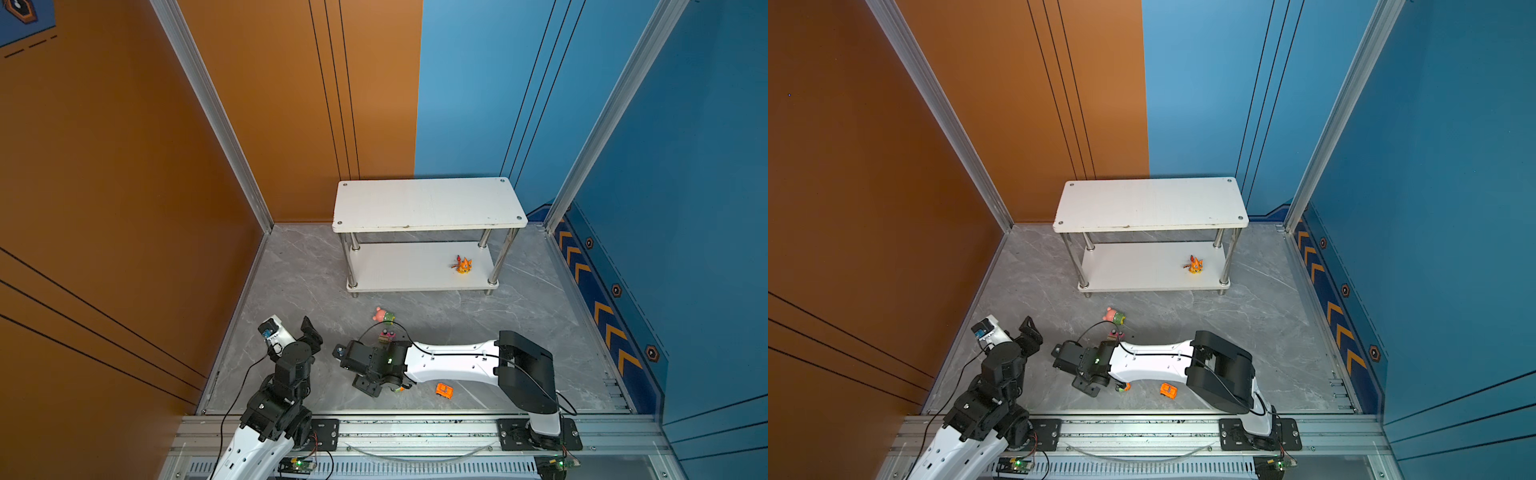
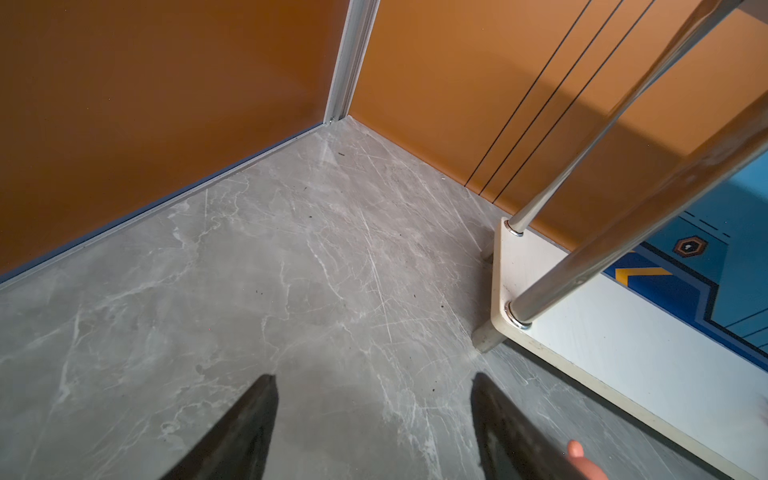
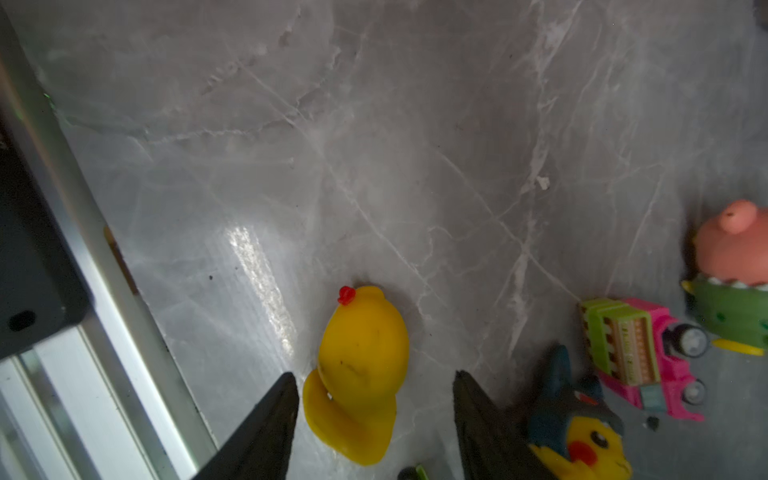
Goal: Place and organize the plastic toys onto the shelf
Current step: 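Reach the right gripper down to the yellow duck while the left arm draws back, then close the right gripper on the yellow duck and lift it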
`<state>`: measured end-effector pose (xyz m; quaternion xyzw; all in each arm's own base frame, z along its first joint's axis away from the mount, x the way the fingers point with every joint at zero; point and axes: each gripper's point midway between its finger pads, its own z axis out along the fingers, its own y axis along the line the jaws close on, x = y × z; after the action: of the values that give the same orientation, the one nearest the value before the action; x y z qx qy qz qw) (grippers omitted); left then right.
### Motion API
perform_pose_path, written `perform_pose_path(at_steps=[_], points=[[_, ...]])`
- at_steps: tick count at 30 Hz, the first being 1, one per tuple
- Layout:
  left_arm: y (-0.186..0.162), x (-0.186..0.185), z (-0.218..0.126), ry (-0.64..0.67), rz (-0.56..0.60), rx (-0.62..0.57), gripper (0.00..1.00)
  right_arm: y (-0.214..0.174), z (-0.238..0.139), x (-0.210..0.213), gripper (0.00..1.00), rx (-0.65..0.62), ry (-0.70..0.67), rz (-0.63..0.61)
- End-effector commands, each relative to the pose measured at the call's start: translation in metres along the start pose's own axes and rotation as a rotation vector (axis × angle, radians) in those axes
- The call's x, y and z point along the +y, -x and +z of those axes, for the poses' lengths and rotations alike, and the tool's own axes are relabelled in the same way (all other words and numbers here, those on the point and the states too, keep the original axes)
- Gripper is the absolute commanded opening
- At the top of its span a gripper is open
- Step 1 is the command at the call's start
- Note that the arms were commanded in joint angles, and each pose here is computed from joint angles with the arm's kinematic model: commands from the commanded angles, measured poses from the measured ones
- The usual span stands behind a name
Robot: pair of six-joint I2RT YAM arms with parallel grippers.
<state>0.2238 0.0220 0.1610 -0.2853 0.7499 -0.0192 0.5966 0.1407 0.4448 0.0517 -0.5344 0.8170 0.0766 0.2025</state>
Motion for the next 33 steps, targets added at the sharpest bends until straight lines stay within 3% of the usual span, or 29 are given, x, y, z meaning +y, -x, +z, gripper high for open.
perform_pose_path(at_steps=[1, 5, 11, 15, 18, 21, 24, 28, 31, 33], points=[[-0.003, 0.007, 0.003, 0.036, -0.014, 0.004, 0.74, -0.004, 0.008, -0.004, 0.62, 0.055, -0.04, 0.003], [-0.011, 0.001, 0.006, 0.013, -0.011, 0.051, 0.73, -0.01, 0.023, -0.007, 0.61, 0.098, -0.076, 0.017], [-0.019, -0.007, 0.011, -0.021, -0.025, 0.078, 0.73, -0.011, 0.025, -0.022, 0.36, 0.093, -0.043, 0.096], [-0.024, -0.01, 0.015, -0.031, -0.032, 0.094, 0.73, -0.005, 0.016, -0.026, 0.29, 0.048, 0.045, 0.147], [-0.026, -0.021, 0.017, -0.084, -0.037, 0.106, 0.73, 0.004, 0.007, -0.025, 0.21, -0.017, 0.16, 0.172], [-0.031, -0.047, 0.018, -0.216, -0.023, 0.123, 0.7, 0.023, -0.015, -0.021, 0.2, -0.145, 0.377, 0.226], [-0.034, -0.073, 0.011, -0.372, -0.012, 0.139, 0.69, 0.047, -0.049, -0.038, 0.21, -0.299, 0.615, 0.33], [-0.028, -0.097, -0.003, -0.54, -0.042, 0.118, 0.74, 0.066, -0.104, -0.064, 0.2, -0.49, 0.758, 0.349], [-0.023, -0.101, -0.01, -0.587, -0.059, 0.098, 0.78, 0.059, -0.126, -0.088, 0.2, -0.554, 0.734, 0.365], [-0.023, -0.1, -0.011, -0.586, -0.064, 0.099, 0.78, 0.034, -0.11, -0.113, 0.21, -0.455, 0.553, 0.418]])
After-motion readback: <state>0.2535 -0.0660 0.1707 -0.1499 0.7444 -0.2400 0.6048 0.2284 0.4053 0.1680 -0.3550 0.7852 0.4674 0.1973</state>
